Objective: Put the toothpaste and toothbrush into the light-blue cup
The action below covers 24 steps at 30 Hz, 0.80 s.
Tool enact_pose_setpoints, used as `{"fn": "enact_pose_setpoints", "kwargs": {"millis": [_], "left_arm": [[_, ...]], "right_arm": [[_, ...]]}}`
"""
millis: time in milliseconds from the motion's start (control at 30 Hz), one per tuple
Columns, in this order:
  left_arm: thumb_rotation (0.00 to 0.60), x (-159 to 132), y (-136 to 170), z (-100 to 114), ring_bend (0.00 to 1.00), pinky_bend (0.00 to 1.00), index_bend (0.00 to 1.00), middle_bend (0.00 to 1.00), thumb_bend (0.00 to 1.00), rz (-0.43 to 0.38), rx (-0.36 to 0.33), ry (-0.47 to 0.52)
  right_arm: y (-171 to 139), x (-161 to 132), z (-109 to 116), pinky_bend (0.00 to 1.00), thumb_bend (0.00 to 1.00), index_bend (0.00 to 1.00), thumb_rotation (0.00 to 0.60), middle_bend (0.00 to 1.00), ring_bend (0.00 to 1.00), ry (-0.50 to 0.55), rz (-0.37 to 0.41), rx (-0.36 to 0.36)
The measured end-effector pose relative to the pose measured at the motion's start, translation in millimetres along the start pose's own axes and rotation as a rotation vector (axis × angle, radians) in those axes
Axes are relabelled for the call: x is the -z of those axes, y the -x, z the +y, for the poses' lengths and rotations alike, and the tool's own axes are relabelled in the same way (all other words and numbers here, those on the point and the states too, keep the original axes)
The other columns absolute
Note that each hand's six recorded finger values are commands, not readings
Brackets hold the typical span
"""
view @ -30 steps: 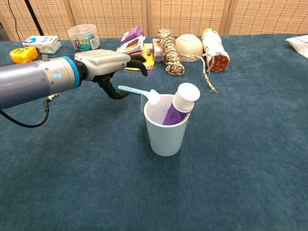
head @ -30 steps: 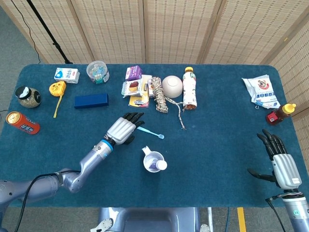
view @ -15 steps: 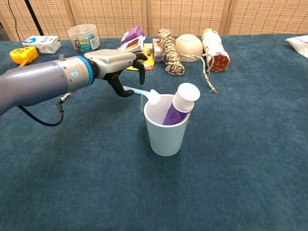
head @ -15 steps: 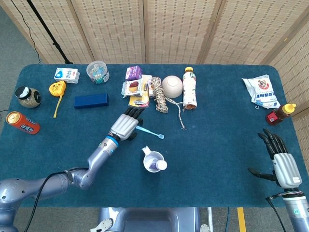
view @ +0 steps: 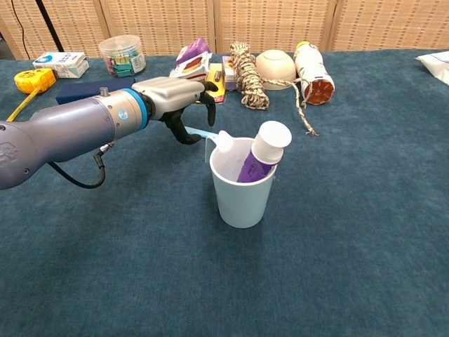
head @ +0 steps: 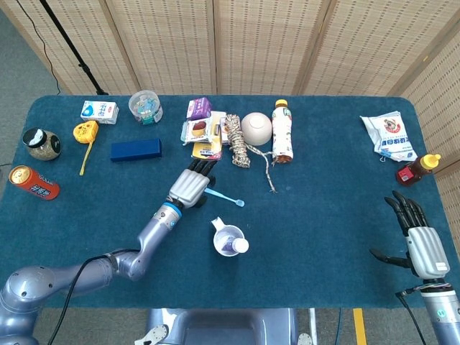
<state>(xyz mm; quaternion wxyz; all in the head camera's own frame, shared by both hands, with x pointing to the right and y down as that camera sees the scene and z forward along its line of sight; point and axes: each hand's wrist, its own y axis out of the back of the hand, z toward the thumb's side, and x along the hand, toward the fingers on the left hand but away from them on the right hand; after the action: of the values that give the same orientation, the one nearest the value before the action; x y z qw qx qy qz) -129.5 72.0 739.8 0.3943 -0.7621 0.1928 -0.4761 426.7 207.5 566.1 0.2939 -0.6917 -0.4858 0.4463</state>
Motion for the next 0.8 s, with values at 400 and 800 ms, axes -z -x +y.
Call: {"fn": "enact_pose_setpoints", "kwargs": {"millis": [400, 800], "left_arm": [[0.600, -4.7, -6.0, -5.2, 0.00, 0.00, 0.41, 0.00, 0.36, 0.006, -0.008, 0.002], [0.600, -7.8, -10.3, -13.7, 0.00, 0.00, 0.48, 0.00, 0.37, 0.016, 0.001, -0.007]], "right_arm": [[0.0, -0.3, 0.1, 0.00, 0.00, 0.07, 0.600, 0.00, 0.00, 0.005, 0.002, -0.001], [0.4, 1.6, 0.5, 0.00, 0.00, 0.08, 0.600, 0.00, 0.00, 0.007, -0.002, -0.003]]}}
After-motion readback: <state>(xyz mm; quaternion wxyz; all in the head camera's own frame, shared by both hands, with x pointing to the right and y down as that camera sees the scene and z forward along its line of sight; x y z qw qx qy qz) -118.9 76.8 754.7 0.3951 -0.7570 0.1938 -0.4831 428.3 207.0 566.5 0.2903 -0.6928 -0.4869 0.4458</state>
